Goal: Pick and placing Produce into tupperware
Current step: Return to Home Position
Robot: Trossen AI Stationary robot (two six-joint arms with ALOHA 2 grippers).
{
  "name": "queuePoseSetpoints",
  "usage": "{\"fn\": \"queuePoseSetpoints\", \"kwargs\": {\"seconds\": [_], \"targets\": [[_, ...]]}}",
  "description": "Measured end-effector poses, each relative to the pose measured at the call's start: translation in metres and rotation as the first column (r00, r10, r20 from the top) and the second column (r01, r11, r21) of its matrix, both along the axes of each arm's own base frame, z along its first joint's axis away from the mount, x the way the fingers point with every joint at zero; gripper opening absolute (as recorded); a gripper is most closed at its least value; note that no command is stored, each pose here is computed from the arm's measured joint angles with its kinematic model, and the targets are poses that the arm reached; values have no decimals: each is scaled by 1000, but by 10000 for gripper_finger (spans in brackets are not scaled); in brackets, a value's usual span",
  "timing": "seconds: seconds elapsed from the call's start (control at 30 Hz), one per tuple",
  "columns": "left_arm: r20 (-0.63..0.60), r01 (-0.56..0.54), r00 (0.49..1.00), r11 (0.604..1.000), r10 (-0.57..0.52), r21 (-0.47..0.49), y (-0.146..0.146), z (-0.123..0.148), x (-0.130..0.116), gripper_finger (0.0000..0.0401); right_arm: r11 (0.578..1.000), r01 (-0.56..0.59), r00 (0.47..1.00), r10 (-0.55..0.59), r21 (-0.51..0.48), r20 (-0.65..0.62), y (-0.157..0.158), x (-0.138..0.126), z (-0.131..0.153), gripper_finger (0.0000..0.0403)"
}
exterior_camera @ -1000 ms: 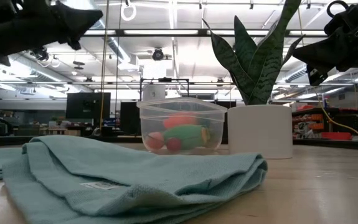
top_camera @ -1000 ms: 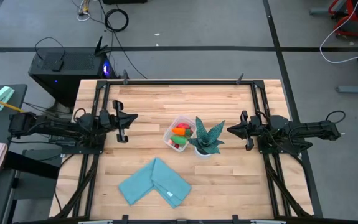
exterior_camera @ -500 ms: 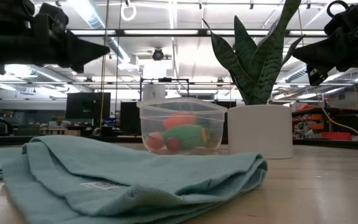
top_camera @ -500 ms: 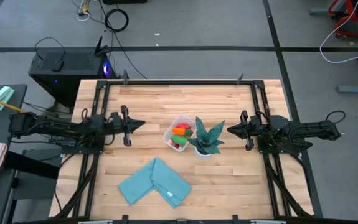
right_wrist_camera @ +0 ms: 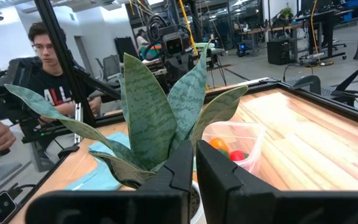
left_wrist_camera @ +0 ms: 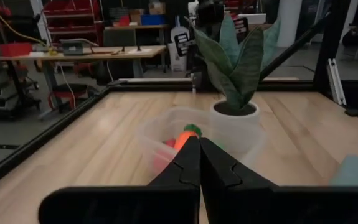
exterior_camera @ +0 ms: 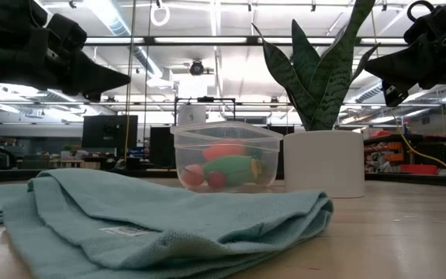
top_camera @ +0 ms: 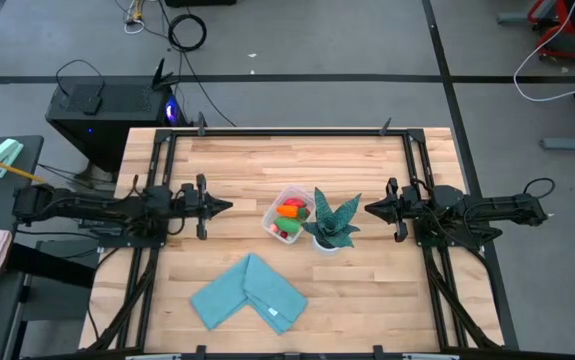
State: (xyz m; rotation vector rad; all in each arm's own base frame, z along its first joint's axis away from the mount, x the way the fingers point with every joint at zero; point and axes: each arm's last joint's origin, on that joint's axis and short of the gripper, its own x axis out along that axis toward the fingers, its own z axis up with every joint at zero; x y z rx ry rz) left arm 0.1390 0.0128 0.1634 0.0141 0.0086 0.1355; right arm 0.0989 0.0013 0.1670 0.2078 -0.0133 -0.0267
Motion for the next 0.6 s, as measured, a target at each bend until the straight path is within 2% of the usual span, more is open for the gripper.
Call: {"fn": "queuePoseSetpoints", "kwargs": {"seconds": [0.6], "targets": [[27, 23, 999, 1000, -23, 6, -4, 7, -18, 3, 1000, 0, 1000, 0, 0, 0, 0, 0, 0, 25]]}}
